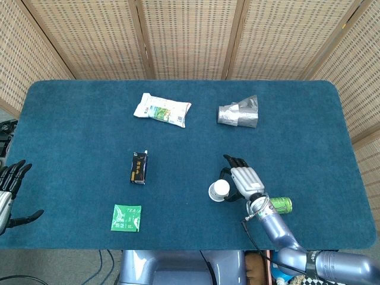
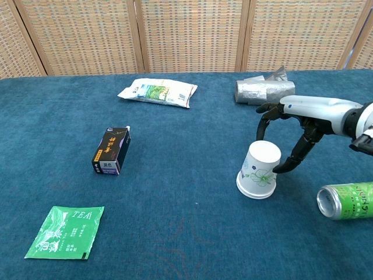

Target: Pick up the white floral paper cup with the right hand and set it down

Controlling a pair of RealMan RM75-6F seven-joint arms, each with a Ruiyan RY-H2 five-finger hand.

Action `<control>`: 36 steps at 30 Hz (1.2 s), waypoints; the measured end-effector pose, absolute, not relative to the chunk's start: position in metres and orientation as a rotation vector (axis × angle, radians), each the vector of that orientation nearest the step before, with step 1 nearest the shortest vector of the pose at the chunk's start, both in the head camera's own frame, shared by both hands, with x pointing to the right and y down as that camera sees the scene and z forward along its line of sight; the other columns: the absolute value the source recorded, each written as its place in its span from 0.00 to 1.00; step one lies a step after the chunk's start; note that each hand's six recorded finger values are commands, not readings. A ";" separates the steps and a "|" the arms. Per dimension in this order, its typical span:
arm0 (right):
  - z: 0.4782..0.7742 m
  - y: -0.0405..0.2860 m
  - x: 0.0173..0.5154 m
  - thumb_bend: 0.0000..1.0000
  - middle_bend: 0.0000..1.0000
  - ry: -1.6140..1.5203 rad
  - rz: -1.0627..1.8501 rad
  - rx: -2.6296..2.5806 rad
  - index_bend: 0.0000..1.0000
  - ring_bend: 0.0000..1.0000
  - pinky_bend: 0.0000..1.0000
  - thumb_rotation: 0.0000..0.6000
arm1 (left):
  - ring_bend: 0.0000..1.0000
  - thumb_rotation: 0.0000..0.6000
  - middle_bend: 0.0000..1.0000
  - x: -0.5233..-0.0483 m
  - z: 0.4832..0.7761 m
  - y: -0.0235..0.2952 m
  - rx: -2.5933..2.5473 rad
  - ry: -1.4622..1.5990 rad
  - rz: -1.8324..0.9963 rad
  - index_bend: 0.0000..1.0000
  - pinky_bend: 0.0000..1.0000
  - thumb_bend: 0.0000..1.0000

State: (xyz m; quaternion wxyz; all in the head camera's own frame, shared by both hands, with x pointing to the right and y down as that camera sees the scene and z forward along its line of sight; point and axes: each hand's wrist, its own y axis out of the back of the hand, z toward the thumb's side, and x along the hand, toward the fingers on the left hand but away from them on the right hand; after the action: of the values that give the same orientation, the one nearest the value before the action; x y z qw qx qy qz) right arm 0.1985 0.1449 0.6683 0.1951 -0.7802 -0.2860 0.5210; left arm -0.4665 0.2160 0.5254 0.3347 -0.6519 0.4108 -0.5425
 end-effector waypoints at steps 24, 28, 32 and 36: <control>0.646 0.143 0.192 0.34 0.00 -0.832 1.372 -2.229 0.45 0.00 0.00 1.00 | 0.00 1.00 0.00 -0.467 0.525 0.216 -1.700 1.075 -1.418 0.00 0.00 0.00; 0.642 0.140 0.193 0.34 0.00 -0.865 1.355 -2.231 0.45 0.00 0.00 1.00 | 0.00 1.00 0.00 -0.467 0.525 0.216 -1.700 1.076 -1.418 0.00 0.00 0.00; 0.642 0.141 0.195 0.34 0.00 -0.858 1.354 -2.219 0.45 0.00 0.00 1.00 | 0.00 1.00 0.00 -0.466 0.525 0.217 -1.702 1.072 -1.417 0.00 0.00 0.00; 0.643 0.144 0.191 0.34 0.00 -0.849 1.345 -2.238 0.45 0.00 0.00 1.00 | 0.00 1.00 0.00 -0.466 0.526 0.217 -1.704 1.066 -1.422 0.00 0.00 0.00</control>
State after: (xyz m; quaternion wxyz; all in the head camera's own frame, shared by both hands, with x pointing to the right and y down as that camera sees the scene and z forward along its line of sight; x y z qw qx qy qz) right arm 0.1907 0.1436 0.6426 0.1966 -0.7993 -0.3031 0.4803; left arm -0.4656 0.2169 0.5264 0.3335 -0.6526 0.4081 -0.5444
